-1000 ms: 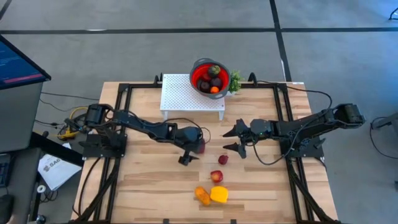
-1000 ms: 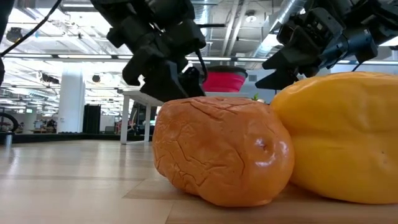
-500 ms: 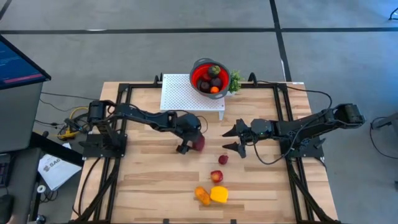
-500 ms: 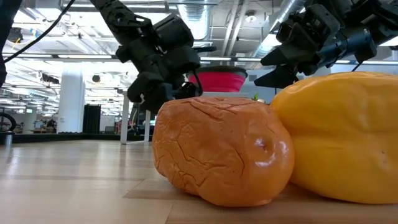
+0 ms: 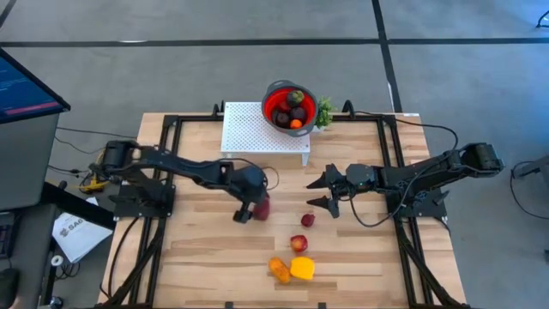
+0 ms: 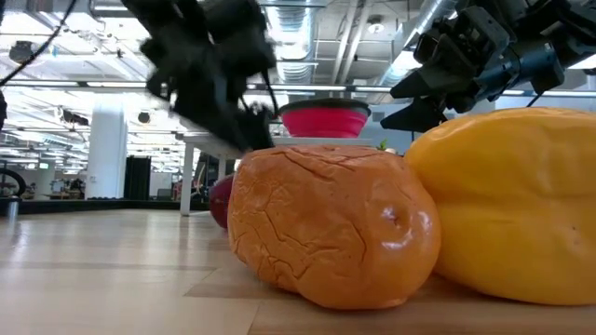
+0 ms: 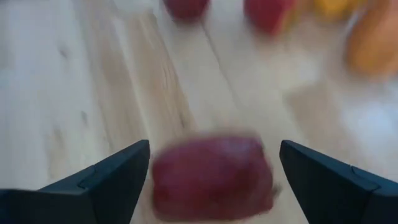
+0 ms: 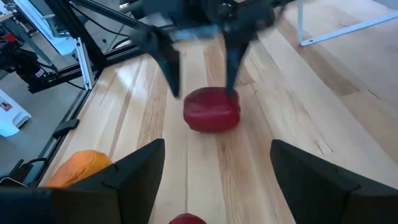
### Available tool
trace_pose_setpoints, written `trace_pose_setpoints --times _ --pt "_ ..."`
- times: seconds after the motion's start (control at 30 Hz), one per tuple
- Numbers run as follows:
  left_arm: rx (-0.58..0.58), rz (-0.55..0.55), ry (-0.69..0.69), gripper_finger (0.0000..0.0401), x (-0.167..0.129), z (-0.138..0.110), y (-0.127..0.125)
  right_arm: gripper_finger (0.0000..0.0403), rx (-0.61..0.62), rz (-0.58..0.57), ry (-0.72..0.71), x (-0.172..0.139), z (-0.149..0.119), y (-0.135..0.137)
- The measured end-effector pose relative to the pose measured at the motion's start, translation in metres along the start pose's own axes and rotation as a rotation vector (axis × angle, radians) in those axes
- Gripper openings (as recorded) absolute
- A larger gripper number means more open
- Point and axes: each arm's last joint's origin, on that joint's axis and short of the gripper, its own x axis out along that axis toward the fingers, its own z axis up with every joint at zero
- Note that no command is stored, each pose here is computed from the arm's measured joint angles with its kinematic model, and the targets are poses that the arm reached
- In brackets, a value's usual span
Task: Pick & Place Fruit
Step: Put the top red apple into the red strainer bowl
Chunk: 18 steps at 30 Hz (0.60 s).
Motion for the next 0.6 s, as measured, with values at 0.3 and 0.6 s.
trace_pose_setpoints --times 0.3,0.6 --pt "0.131 0.004 0.0 0.0352 -0.022 0.008 -0.017 0.0285 -0.037 0.001 -0.006 0.0 0.001 0.0" --pt "0.694 0.091 0.203 0.0341 0.027 -0.01 -0.016 0.0285 -0.028 0.002 -0.006 0.0 0.001 0.0"
